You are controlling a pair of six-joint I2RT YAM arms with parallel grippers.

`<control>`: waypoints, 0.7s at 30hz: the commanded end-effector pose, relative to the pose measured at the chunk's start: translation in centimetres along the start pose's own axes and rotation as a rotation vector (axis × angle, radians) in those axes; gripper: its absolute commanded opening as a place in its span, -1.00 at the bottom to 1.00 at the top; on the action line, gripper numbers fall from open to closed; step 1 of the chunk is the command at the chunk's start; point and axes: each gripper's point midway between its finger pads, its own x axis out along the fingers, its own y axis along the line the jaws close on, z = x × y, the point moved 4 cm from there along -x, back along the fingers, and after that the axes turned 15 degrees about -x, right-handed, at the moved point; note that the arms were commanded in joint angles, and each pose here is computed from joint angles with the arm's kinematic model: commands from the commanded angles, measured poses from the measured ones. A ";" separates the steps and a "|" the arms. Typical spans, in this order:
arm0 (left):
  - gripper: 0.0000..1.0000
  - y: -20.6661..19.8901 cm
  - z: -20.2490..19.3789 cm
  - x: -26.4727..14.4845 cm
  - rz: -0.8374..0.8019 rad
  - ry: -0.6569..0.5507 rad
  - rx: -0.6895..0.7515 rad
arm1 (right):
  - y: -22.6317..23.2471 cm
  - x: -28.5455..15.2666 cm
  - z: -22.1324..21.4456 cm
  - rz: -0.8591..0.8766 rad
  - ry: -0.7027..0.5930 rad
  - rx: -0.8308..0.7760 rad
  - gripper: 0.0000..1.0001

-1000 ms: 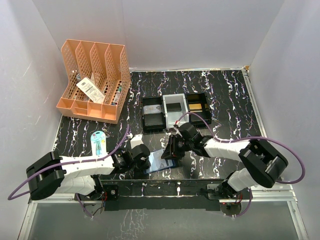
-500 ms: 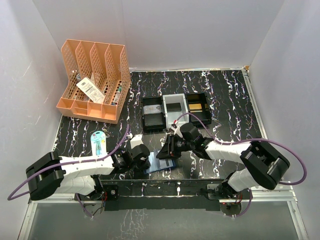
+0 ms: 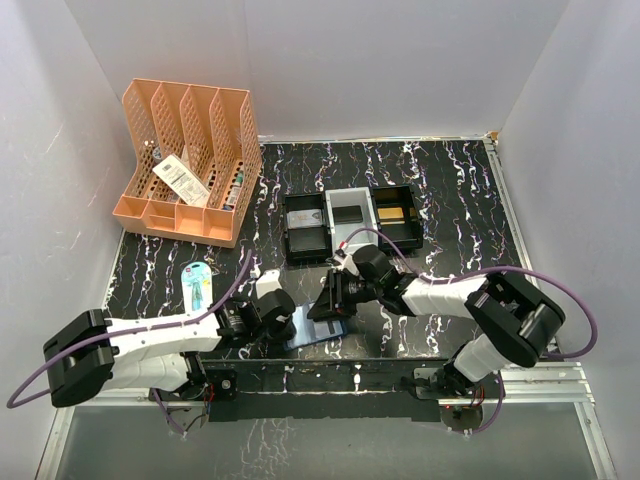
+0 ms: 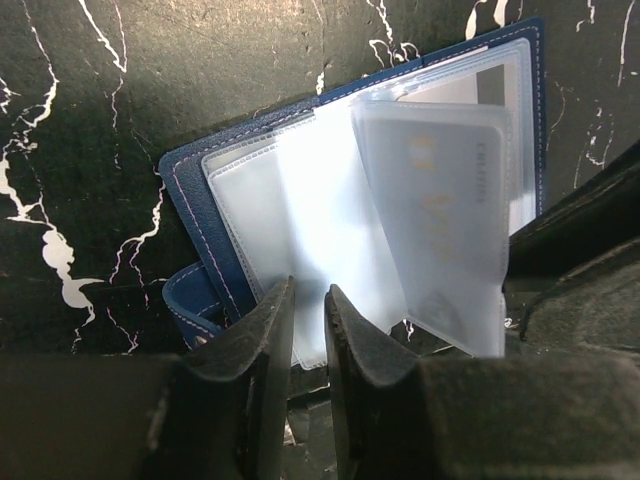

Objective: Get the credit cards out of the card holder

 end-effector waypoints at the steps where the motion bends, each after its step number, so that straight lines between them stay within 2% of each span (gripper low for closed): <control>1: -0.62 0.3 0.5 -0.9 -0.003 -0.031 0.002 | 2.1 0.5 1.4 0.065 -0.028 -0.062 -0.40; 21: -0.47 1.4 2.7 -4.7 -0.035 -0.139 -0.119 | 2.3 2.6 1.4 -0.009 0.004 -0.095 -0.34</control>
